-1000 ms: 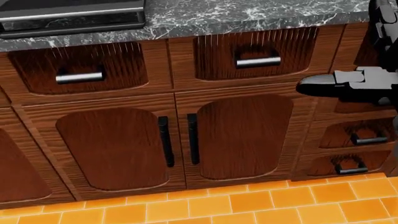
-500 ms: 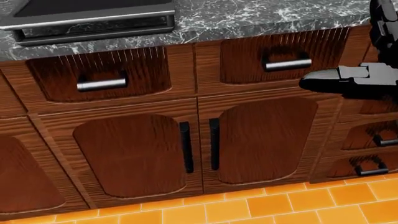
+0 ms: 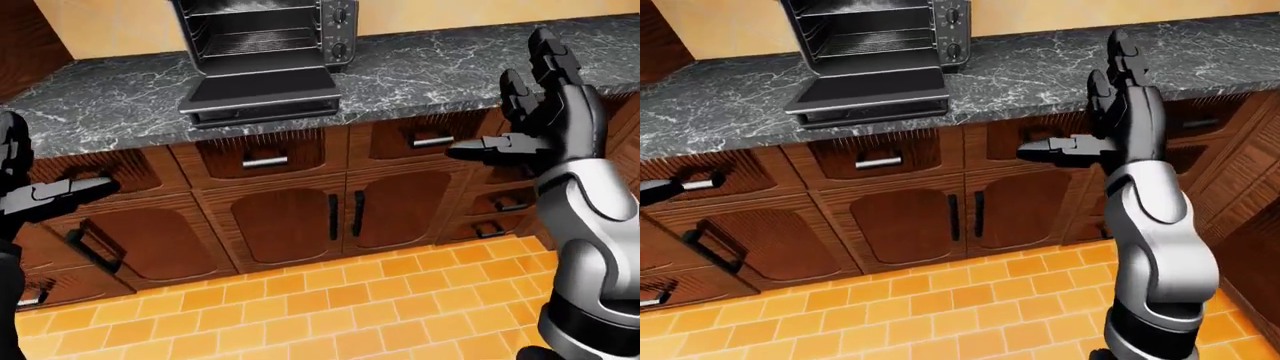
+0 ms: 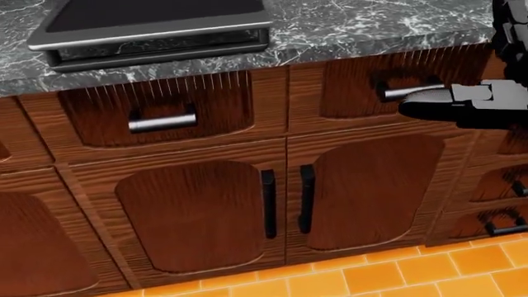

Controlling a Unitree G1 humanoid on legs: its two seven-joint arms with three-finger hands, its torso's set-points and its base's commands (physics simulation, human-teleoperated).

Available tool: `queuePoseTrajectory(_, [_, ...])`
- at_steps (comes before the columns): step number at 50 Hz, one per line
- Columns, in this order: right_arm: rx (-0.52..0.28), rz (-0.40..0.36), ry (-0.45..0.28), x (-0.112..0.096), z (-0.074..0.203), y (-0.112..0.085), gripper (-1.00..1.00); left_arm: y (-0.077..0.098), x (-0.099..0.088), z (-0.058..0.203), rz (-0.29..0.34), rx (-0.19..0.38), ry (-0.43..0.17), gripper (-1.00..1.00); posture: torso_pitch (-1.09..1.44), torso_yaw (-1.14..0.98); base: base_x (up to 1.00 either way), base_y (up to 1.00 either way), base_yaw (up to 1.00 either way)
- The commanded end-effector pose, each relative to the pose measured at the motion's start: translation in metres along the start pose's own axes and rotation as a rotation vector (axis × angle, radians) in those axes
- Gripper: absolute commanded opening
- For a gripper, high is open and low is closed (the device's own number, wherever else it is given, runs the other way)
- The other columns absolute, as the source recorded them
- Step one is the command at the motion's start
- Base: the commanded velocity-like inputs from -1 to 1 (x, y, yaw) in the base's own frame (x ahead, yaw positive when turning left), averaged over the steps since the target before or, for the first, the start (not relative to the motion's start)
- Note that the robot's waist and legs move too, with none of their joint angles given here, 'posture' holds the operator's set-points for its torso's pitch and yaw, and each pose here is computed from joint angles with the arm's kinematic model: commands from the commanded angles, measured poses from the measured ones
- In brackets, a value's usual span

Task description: Close the toaster oven door.

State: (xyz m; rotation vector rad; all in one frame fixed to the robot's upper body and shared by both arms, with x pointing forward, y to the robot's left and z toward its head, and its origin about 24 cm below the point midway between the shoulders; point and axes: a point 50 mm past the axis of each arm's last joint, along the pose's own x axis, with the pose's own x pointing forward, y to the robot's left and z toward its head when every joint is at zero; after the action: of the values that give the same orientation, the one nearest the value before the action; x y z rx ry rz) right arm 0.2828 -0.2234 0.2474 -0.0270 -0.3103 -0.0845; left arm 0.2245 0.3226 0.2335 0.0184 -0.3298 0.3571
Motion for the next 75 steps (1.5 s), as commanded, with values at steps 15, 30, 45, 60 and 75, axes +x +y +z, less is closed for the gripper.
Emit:
queuePoseTrajectory(15, [-0.001, 0.022, -0.070, -0.001, 0.012, 0.003, 1.00, 0.003, 0.000, 0.014, 0.009, 0.016, -0.069, 1.00, 0.00, 0.00, 0.13, 0.13, 0.00])
queuePoseTrajectory(30, [-0.001, 0.025, -0.079, 0.001, 0.018, 0.004, 1.00, 0.001, -0.001, 0.016, 0.003, 0.019, -0.074, 1.00, 0.00, 0.00, 0.16, 0.07, 0.00])
queuePoseTrajectory(45, [-0.003, 0.029, -0.085, 0.002, 0.021, 0.005, 1.00, 0.003, 0.000, 0.017, 0.009, 0.016, -0.075, 1.00, 0.00, 0.00, 0.17, 0.04, 0.00])
queuePoseTrajectory(60, [0.000, 0.027, -0.087, 0.002, 0.023, 0.004, 1.00, 0.005, 0.001, 0.018, 0.017, 0.017, -0.075, 1.00, 0.00, 0.00, 0.17, 0.06, 0.00])
queuePoseTrajectory(75, [0.002, 0.032, -0.094, 0.002, 0.027, 0.005, 1.00, 0.009, 0.001, 0.021, 0.025, 0.014, -0.080, 1.00, 0.00, 0.00, 0.17, 0.10, 0.00])
